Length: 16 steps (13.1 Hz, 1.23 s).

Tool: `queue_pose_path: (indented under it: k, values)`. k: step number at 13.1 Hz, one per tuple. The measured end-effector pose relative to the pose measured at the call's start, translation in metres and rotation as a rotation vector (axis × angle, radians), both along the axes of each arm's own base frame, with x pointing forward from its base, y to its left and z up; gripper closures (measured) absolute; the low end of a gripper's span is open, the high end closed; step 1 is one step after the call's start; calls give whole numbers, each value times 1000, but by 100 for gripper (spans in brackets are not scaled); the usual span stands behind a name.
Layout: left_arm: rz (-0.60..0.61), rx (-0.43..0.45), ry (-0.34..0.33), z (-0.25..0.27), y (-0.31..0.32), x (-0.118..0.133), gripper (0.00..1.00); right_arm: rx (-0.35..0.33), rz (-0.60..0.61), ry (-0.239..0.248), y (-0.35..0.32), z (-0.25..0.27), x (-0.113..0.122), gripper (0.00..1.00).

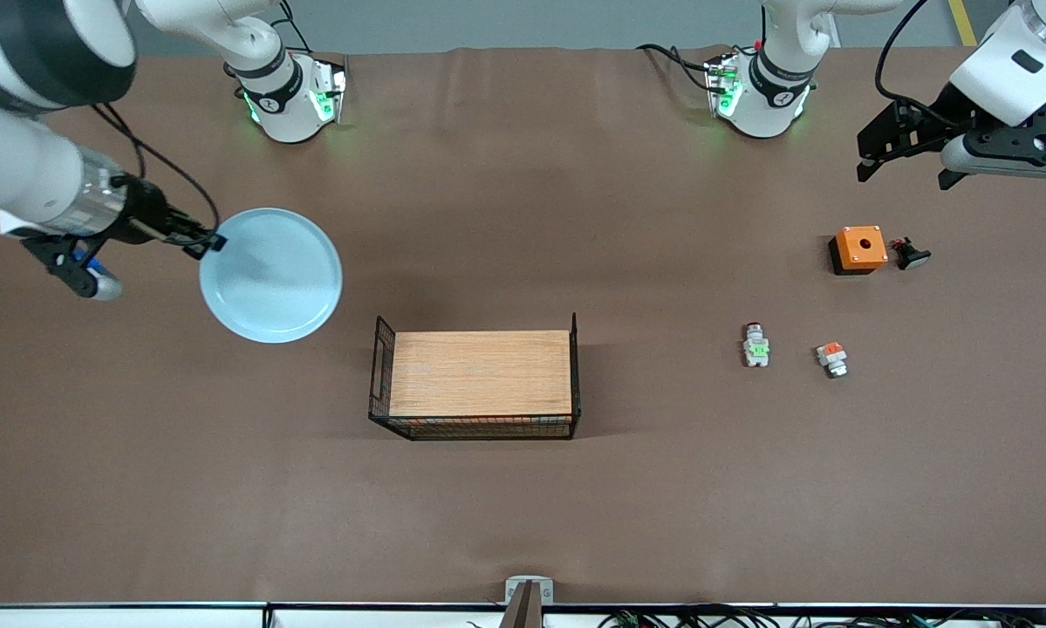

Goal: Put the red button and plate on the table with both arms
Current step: 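Carry the blue plate out of the box with the right gripper, then lower the blue plate flat onto the table with the right gripper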

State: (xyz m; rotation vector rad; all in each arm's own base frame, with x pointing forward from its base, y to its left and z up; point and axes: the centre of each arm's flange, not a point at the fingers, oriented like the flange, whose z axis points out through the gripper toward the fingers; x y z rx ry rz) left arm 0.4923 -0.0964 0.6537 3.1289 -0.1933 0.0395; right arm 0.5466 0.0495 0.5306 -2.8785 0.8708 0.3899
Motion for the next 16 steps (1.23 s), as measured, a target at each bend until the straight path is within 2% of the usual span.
queue_pose_path:
  k: [3,9,12,16]
  values:
    - [4,10,6,-4,-4,-1,0,43,117,-38,-53,-25,1,96]
    - [4,10,3,-2,-5,-3,0,78,372,-171,-134,-107,-10,96]
    - [4,8,1,-1,-5,-3,0,78,459,-198,-162,-132,-12,96]
    - [3,6,3,-2,-6,-4,0,142,532,-257,-198,-185,-6,96]
